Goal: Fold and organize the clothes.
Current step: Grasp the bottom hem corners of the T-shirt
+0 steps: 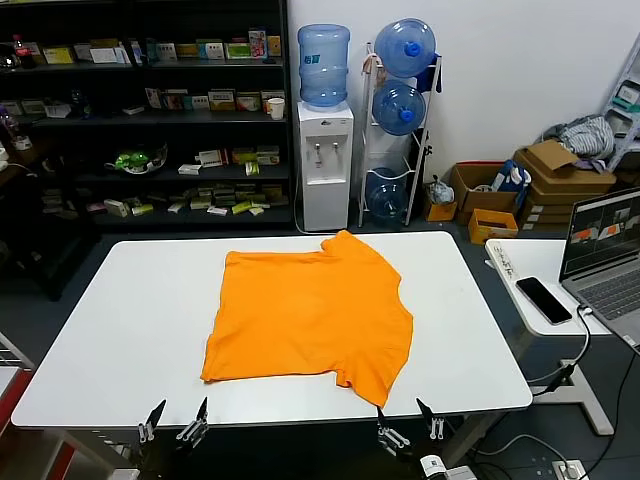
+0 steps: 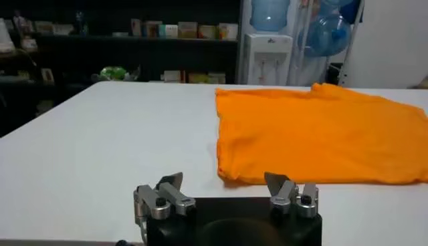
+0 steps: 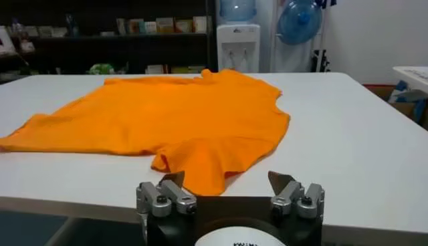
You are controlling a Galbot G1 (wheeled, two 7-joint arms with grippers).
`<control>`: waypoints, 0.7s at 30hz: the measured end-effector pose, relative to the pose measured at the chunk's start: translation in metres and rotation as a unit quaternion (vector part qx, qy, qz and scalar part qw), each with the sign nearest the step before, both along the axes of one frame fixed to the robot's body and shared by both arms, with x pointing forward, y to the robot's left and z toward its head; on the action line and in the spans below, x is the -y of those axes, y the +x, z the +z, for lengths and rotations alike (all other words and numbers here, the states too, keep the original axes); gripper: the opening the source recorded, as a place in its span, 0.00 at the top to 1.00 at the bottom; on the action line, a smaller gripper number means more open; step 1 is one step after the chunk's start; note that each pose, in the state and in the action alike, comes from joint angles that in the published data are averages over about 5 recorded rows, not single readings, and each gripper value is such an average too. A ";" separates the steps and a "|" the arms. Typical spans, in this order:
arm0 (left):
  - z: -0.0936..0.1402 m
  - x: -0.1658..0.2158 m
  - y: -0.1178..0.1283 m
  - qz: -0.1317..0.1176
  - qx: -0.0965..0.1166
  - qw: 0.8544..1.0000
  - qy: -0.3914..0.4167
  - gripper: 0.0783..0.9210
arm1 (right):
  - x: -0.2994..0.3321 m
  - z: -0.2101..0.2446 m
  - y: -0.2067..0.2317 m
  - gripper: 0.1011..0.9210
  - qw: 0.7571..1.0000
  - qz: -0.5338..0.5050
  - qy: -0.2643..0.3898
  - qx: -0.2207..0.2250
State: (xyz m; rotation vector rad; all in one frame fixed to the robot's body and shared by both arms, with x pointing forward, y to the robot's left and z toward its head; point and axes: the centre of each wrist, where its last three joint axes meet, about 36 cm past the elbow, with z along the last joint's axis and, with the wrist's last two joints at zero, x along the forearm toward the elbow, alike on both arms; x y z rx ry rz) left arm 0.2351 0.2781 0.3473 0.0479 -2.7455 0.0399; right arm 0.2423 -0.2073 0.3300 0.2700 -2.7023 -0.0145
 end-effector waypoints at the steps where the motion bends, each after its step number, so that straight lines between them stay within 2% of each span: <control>1: 0.000 0.000 0.000 -0.001 0.000 1.000 0.000 0.12 | 0.000 0.000 0.000 0.12 1.000 0.000 0.000 0.001; 7: -0.003 -0.003 0.011 -0.012 -0.007 1.000 -0.008 0.12 | -0.005 -0.001 0.012 0.12 1.000 -0.005 0.005 0.007; 16: -0.022 -0.014 0.050 -0.019 -0.014 1.000 -0.016 0.12 | -0.021 -0.019 0.049 0.13 1.000 -0.010 0.004 0.003; 21: -0.031 -0.016 0.064 -0.020 -0.019 0.999 -0.017 0.13 | -0.028 -0.034 0.062 0.24 1.000 -0.009 0.000 -0.006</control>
